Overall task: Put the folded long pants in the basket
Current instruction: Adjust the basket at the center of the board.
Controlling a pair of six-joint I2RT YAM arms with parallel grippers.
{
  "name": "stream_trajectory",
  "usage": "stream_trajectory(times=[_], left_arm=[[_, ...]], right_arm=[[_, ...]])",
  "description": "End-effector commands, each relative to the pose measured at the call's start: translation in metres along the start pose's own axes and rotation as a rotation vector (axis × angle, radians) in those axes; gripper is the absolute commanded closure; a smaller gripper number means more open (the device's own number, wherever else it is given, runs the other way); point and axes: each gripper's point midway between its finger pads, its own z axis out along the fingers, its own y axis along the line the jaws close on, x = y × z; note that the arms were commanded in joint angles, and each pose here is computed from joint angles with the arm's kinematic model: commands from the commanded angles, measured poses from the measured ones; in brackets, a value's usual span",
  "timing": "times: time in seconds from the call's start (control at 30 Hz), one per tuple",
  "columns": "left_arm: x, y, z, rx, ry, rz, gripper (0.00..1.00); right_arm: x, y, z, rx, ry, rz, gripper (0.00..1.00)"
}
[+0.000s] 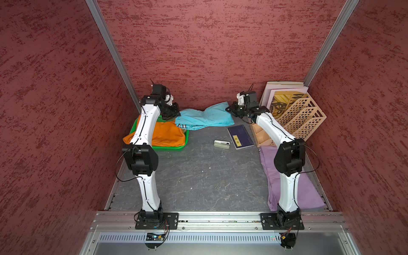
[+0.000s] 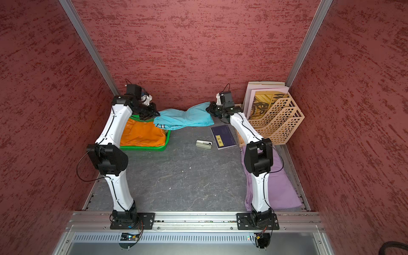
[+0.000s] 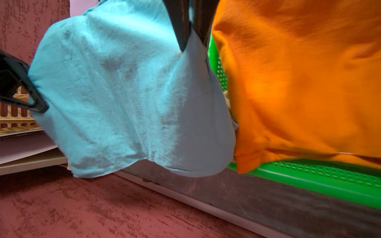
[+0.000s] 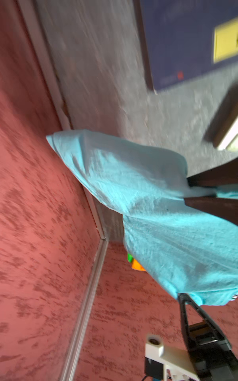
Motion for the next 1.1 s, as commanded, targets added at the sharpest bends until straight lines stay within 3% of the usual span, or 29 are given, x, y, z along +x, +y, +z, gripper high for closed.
stream_trajectory(times=[0.0, 0.1, 0.33, 0.5, 0.7, 0.83, 1.07], left_arm=[[-0.019, 0.023, -0.041, -0.031, -0.100, 0.002, 1.00], [-0.028, 0.035, -0.055, 0.007, -0.157, -0.019, 1.00], [-0.051, 0.081, -0.082, -0.069, -0.294, -0.051, 1.00], [-0.061, 0.141, -0.092, -0.155, -0.349, -0.162, 1.00], [-0.069, 0.188, -0.100, -0.192, -0.434, -0.246, 1.00], [-0.064, 0.206, -0.086, -0.196, -0.418, -0.281, 1.00], [-0.035, 0.219, -0.044, -0.185, -0.318, -0.316, 1.00]], right_arm=[[-0.005, 0.075, -0.019, -0.133, -0.115, -0.062, 1.00], [0.007, 0.098, -0.013, -0.151, -0.166, -0.061, 1.00], [0.055, 0.144, 0.021, -0.223, -0.111, -0.064, 1.00], [0.089, 0.175, 0.043, -0.249, -0.095, -0.096, 1.00], [0.119, 0.207, 0.062, -0.313, -0.091, -0.162, 1.00], [0.143, 0.193, 0.096, -0.293, -0.029, -0.135, 1.00], [0.181, 0.120, 0.147, -0.142, 0.070, -0.115, 1.00]])
